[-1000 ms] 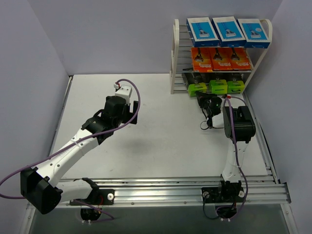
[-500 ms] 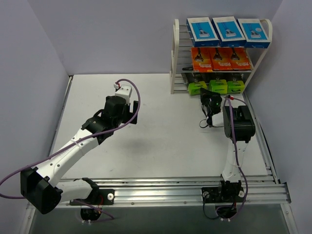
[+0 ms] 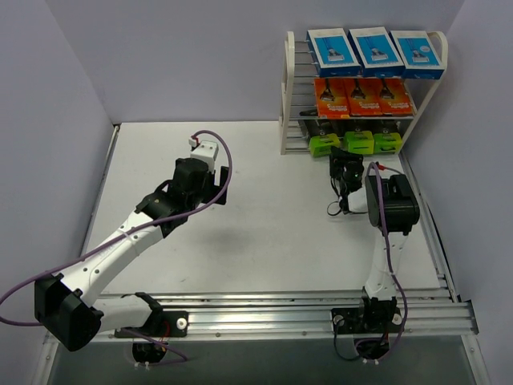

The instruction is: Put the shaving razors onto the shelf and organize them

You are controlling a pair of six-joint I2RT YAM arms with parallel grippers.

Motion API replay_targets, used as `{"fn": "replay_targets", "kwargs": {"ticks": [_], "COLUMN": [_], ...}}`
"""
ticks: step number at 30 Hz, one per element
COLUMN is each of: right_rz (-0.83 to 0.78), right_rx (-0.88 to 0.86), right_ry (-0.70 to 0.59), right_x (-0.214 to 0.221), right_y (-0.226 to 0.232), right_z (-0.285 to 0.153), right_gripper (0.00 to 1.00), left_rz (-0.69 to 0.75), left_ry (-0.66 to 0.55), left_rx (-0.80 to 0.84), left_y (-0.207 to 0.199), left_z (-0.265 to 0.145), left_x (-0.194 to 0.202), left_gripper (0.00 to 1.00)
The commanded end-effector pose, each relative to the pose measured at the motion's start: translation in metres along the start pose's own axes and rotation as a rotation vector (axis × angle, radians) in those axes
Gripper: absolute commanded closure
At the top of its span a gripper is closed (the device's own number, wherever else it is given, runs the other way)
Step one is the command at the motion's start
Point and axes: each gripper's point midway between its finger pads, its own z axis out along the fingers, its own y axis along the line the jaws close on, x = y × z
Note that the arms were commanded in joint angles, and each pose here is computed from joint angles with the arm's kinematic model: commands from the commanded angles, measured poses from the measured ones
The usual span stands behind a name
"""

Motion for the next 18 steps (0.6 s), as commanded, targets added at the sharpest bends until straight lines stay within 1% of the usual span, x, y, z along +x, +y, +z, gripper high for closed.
{"fn": "replay_targets", "kwargs": {"ticks": [1,3,4,6,7,8,12,14,18], "right_rz": [-0.052,-0.084,-0.096,-0.125,-0.138,-0.156,-0.234,-0.219,-0.171], "right_rx": [-0.176,-0.181,-0.186,-0.178,-0.172,-0.164,-0.139,-0.156,-0.13], "right_ry": [0.036,0.032,0.073,0.1,0.122,0.13,0.202,0.232,0.275], "right_x": [0.001,-0.004,0.002,0.007,0.012,0.013,0.042,0.052,0.072], "right_y": [0.058,0.063,0.064,0.066,0.066,0.069,0.065,0.07,0.059], "right_z": [-0.009,-0.011,-0.015,-0.018,-0.02,-0.022,-0.026,-0.025,-0.019], "right_gripper": [0.59,0.55,0.47,0.4,0.33,0.31,0.3,0.3,0.3], "left_rz": [-0.009,-0.009,-0.01,-0.01,-0.011,-0.01,-0.012,-0.011,-0.013], "left_ry": [-0.045,-0.045,-0.044,-0.046,-0.047,-0.047,-0.042,-0.04,-0.047], "left_rx": [0.009,0.008,0.009,0.011,0.012,0.014,0.017,0.018,0.013], "left_y": [-0.003,-0.003,-0.003,-0.003,-0.003,-0.004,-0.004,-0.005,-0.003], "left_z": [-0.004,-0.004,-0.004,-0.004,-0.005,-0.005,-0.004,-0.004,-0.005], "left_x": [-0.019,-0.019,-0.019,-0.019,-0.02,-0.02,-0.019,-0.019,-0.021], "left_gripper": [0.06,0.06,0.06,0.06,0.06,0.06,0.06,0.06,0.06]}}
